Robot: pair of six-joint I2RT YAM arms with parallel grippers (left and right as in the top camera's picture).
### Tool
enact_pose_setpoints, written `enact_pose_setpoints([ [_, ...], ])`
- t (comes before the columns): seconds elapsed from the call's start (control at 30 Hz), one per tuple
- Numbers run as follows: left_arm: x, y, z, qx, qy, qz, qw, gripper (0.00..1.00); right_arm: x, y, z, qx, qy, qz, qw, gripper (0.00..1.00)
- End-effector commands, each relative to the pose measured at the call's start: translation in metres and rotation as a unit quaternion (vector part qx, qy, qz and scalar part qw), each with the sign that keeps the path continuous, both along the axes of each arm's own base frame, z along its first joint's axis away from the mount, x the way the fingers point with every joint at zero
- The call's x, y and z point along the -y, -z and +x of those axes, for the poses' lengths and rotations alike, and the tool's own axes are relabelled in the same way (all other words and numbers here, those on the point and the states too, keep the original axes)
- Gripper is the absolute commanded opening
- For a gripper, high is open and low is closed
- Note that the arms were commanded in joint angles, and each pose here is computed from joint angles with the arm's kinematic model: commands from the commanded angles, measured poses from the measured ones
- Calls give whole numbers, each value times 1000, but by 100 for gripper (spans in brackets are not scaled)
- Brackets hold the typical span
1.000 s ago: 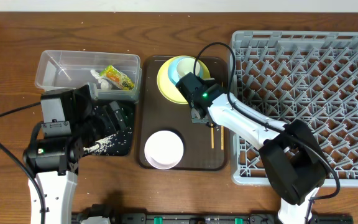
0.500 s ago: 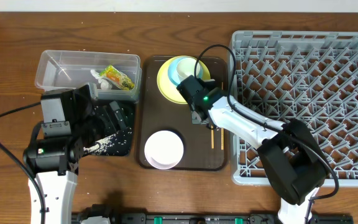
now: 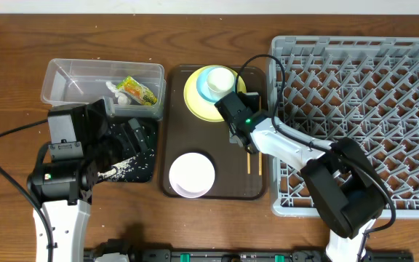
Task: Sort waste into correct bins and load items into the dishwasher rack
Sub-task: 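Grasp one chopstick and place it upright in the dish rack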
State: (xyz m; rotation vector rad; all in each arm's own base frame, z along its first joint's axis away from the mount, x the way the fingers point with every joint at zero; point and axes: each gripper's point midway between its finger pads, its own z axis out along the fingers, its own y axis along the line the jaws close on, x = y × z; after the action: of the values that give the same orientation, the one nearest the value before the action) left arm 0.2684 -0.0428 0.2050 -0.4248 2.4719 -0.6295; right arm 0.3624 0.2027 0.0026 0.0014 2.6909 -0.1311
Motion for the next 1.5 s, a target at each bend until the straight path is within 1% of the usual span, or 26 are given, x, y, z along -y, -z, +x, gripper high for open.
enact_pose_setpoints([
  [0.0, -2, -1, 1, 4, 1, 6, 1000, 89, -3, 16, -13, -30, -1, 21, 999, 26],
  [0.1, -2, -1, 1, 4, 1, 6, 1000, 89, -7, 16, -13, -32, -4, 27, 999, 16],
  [0.2, -2, -1, 1, 4, 1, 6, 1000, 89, -6, 17, -15, -36, -5, 26, 999, 2],
  [0.23, -2, -1, 1, 4, 1, 6, 1000, 89, -5, 17, -16, -37, -4, 25, 999, 1],
  [0.37, -2, -1, 1, 4, 1, 6, 1000, 89, -6, 15, -15, -36, -5, 26, 999, 1],
  [0.47, -2, -1, 1, 4, 1, 6, 1000, 90, -8, 4, -12, -28, -4, 32, 999, 1],
  [0.63, -2, -1, 1, 4, 1, 6, 1000, 89, -8, -44, -2, 4, 0, 56, 998, 1],
  [0.8, -2, -1, 1, 4, 1, 6, 1000, 89, 1, -100, 0, 49, 0, 83, 995, 1],
  [0.97, -2, -1, 1, 4, 1, 6, 1000, 89, 22, -145, -4, 84, -46, 66, 993, 1],
  [1.03, -2, -1, 1, 4, 1, 6, 1000, 89, 40, -157, -4, 93, -44, 47, 994, 1],
  [1.13, -2, -1, 1, 4, 1, 6, 1000, 89, 75, -165, -3, 98, -7, 12, 995, 1],
  [1.27, -2, -1, 1, 4, 1, 6, 1000, 89, 105, -156, -3, 71, -1, -22, 997, 1],
  [1.37, -2, -1, 1, 4, 1, 6, 1000, 89, 120, -146, -3, 49, 13, -29, 998, 1],
  [1.47, -2, -1, 1, 4, 1, 6, 1000, 89, 125, -138, -2, 33, 10, -31, 999, 1],
])
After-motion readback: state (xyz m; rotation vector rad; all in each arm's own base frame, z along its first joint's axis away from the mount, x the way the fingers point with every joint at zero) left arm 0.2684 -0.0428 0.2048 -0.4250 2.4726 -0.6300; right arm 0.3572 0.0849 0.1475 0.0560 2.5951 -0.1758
